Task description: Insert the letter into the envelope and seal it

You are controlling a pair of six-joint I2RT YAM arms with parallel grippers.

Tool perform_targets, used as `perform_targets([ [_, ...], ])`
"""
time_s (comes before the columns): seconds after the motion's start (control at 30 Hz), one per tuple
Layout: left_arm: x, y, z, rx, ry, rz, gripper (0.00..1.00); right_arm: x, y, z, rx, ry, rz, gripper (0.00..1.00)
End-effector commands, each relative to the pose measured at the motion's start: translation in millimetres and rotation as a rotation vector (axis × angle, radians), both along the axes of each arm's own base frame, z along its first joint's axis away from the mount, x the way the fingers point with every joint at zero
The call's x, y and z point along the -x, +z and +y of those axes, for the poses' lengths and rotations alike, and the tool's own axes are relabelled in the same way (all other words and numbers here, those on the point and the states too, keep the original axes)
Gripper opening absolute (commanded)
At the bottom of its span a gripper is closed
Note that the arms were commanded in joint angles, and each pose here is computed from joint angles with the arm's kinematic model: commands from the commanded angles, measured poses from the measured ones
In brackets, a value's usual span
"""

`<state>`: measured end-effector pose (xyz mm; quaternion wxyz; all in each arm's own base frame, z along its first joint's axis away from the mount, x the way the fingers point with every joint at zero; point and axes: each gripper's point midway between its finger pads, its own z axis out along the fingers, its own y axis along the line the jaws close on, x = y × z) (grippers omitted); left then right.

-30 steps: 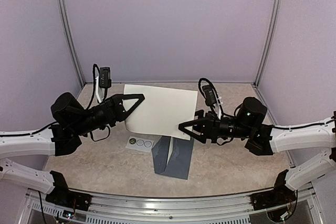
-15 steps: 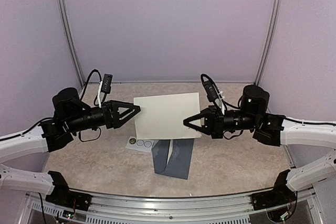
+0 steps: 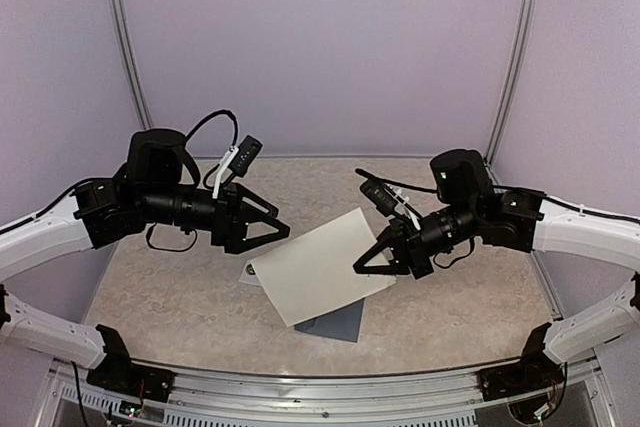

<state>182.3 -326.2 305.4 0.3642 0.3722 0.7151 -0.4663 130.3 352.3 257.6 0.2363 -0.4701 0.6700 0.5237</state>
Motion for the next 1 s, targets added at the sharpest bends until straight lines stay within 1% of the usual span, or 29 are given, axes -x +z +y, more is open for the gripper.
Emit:
perform_targets([
  [0.0,23.6,-17.2,-12.7,-0.087,-0.123,0.027,0.83,7.1,2.1,-3.9,0.033,0.053,0.001,0.0],
  [0.07,27.2,-20.9,-17.3,-0.094,-0.146,0.042,0.73,7.9,1.3,-3.5,0.041,0.061,0.003,0.0],
  [0.17,29.6,-25.6,-21.6,-0.099,-0.165,0.059,0.63,8.9,0.5,-2.8,0.049,0.074,0.006,0.0],
  [0.33,34.4,-30.1,-27.6,-0.097,-0.201,0.084,0.52,10.9,-0.8,-2.5,0.056,0.089,0.005,0.0],
  [0.5,39.5,-33.0,-34.2,-0.093,-0.236,0.106,0.38,10.0,-2.8,-2.4,0.07,0.089,0.003,0.0],
  [0.7,43.6,-41.4,-39.4,-0.107,-0.262,0.13,0.26,9.9,-3.4,-2.9,0.076,0.086,-0.003,0.0],
  [0.73,44.4,-41.9,-39.9,-0.108,-0.266,0.132,0.22,10.1,-3.7,-3.0,0.078,0.086,-0.001,0.0],
  [0.83,44.9,-43.9,-41.2,-0.108,-0.27,0.138,0.18,10.2,-5.1,-3.4,0.082,0.088,0.001,0.0],
  [0.97,46.1,-44.4,-43.4,-0.101,-0.282,0.151,0.2,10.2,-8.7,-3.9,0.096,0.088,0.006,0.0],
])
